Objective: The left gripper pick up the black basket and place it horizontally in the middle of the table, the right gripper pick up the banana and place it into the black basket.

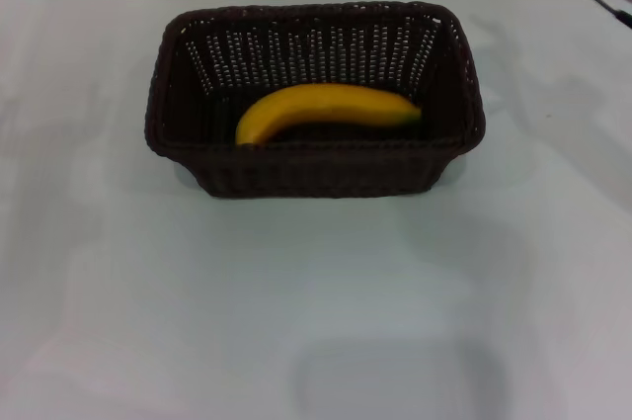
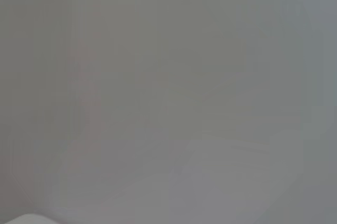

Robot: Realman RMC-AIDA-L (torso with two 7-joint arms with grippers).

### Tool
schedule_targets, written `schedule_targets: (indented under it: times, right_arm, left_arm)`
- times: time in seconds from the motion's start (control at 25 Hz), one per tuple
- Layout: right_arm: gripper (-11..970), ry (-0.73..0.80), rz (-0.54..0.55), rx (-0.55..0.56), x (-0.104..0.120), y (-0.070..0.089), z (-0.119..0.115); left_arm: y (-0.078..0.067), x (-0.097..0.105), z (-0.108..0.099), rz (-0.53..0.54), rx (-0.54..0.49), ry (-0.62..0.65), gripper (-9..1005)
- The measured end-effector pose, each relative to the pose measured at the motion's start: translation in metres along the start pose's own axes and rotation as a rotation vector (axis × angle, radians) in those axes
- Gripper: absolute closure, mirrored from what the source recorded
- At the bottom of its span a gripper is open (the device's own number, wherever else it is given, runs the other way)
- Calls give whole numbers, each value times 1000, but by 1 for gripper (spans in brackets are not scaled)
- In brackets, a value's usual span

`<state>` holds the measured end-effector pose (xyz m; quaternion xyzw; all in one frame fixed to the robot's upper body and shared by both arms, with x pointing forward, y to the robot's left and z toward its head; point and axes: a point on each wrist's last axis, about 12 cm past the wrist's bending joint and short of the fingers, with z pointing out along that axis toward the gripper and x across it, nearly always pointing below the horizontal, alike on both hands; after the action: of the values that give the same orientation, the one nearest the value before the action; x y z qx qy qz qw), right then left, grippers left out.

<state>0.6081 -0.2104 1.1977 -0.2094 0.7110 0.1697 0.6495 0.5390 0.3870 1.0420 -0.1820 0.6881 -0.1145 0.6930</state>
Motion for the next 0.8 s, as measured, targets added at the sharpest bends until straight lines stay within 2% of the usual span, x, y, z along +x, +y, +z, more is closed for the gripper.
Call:
schedule_targets:
  times: [0.08, 0.2, 0.28, 0.4, 0.48, 0.52, 0.64, 0.8]
  right_arm:
    - [122, -50, 84, 13, 11, -12, -10]
    - [125, -131, 225, -5, 33, -39, -27]
    - [125, -208, 263, -49, 49, -50, -39]
    - [124, -316, 241, -19, 80, -59, -58]
    - [124, -358, 155, 75, 100, -61, -70]
    - [123, -335, 91, 159, 118, -63, -80]
    - [123, -256, 28, 267, 142, -68, -93]
    - [122, -167, 55, 394, 169, -74, -112]
  left_arm:
    - [3, 1, -3, 0, -9, 1, 122]
    - [2, 1, -2, 1, -5, 2, 122]
    - [-1, 0, 1, 4, 6, 4, 122]
    - [-2, 1, 1, 4, 9, 4, 122]
    - [-1, 1, 0, 3, 5, 4, 122]
    - [0, 1, -1, 2, 4, 4, 122]
    - [0, 2, -1, -1, 2, 4, 122]
    - [-4, 3, -2, 36, 20, -6, 121]
